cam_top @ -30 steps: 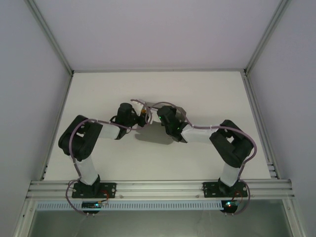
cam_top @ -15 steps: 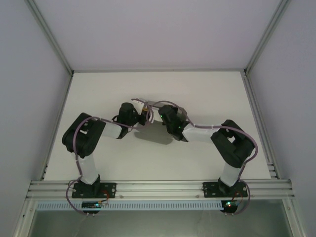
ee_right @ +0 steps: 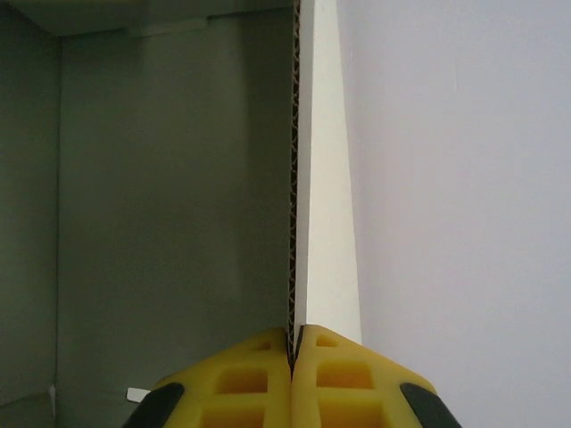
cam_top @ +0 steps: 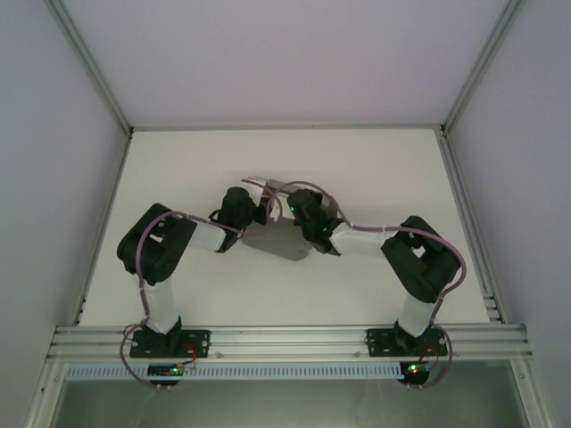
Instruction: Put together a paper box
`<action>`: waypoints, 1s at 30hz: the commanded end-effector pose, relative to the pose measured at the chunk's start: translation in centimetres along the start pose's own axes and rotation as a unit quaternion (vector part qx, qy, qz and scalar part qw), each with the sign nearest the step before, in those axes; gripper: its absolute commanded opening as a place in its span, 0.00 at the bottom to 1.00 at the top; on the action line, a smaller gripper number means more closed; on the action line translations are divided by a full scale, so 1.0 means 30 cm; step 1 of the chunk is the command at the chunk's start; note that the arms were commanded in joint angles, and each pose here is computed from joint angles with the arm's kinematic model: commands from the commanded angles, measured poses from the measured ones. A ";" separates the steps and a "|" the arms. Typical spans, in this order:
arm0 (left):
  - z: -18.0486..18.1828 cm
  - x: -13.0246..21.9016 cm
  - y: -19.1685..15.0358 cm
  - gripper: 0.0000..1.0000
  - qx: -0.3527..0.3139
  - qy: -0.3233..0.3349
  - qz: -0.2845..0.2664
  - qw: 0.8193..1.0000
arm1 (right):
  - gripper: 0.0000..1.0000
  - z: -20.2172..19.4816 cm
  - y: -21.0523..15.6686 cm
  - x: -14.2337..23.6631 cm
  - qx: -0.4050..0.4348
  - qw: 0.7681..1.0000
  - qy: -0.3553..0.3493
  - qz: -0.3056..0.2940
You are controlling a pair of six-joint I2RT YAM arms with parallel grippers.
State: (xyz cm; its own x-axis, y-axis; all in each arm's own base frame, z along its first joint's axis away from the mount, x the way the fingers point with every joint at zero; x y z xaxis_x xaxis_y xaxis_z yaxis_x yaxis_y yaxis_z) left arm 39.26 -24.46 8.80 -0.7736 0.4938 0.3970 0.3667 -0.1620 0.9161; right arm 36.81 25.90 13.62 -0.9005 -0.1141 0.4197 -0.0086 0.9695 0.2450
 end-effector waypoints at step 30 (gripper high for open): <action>0.126 -0.023 -0.049 0.00 0.052 0.171 0.021 0.984 | 0.02 0.092 0.008 0.004 -0.018 0.996 0.080 -0.014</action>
State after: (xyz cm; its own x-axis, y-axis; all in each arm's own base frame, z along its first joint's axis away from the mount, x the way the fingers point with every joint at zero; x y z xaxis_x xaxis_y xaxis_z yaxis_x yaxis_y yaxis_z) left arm 40.53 -23.96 8.52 -0.8770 0.2431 0.4145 0.4023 -0.1003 0.9100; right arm 36.75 27.06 13.97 -0.8784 -0.1886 0.4391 -0.0370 0.9429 0.3309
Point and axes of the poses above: each hand's point on the last joint's axis, 136 mm out from that joint toward the fingers, its own x axis back along the fingers, its own z axis along the line the jaws close on, y = z × x, the point moved 3 cm from there along x, back along the fingers, and after that the axes turned 4 degrees about -x, right-handed, at the moved point
